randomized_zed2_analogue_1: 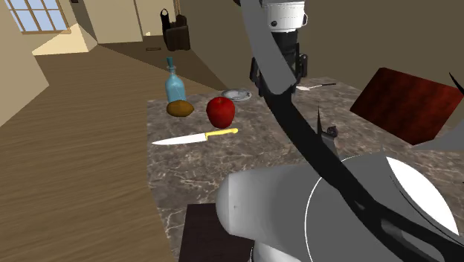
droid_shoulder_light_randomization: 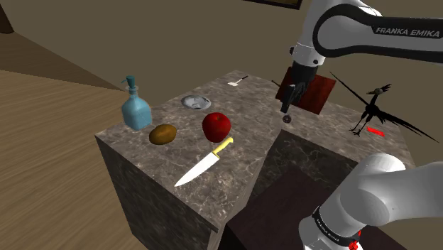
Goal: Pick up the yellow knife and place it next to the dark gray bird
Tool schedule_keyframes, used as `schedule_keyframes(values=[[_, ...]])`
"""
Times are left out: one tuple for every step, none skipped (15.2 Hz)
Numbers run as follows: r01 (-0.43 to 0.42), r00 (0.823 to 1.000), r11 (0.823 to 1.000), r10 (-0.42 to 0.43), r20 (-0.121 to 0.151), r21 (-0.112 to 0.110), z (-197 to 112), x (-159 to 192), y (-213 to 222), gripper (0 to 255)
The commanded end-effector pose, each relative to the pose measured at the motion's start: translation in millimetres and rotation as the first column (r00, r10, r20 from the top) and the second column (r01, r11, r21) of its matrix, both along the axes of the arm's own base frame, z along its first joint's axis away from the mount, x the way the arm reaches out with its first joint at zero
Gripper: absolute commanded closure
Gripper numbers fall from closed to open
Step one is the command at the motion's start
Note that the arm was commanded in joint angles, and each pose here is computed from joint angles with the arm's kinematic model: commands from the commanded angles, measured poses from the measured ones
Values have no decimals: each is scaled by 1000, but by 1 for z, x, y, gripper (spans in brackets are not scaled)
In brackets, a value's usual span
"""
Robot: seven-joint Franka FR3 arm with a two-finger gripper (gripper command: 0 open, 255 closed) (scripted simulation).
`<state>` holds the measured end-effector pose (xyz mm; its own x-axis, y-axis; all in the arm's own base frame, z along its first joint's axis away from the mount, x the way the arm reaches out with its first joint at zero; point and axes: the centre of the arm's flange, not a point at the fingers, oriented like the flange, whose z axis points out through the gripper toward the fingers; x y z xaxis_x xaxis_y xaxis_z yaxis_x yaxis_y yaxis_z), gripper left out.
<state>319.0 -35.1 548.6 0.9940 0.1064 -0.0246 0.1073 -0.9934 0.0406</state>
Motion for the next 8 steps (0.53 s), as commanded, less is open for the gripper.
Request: schedule_keyframes(values=[[0, 1000, 1000, 0, 0, 0, 0, 0, 0, 0], [53, 998, 999, -53, 22, -7, -6, -8, 12, 0], [106, 993, 994, -105, 44, -13, -12, -16, 24, 0], [159, 985, 987, -157, 66, -18, -18, -23, 36, 0], [211, 974, 977, -208, 89, -21, -24, -29, 49, 0], [263, 959, 965, -259, 112, -24, -31, -34, 62, 0], [314, 942, 949, -308, 134, -25, -38, -39, 75, 0], [364, 921, 931, -356, 157, -24, -45, -42, 88, 0]])
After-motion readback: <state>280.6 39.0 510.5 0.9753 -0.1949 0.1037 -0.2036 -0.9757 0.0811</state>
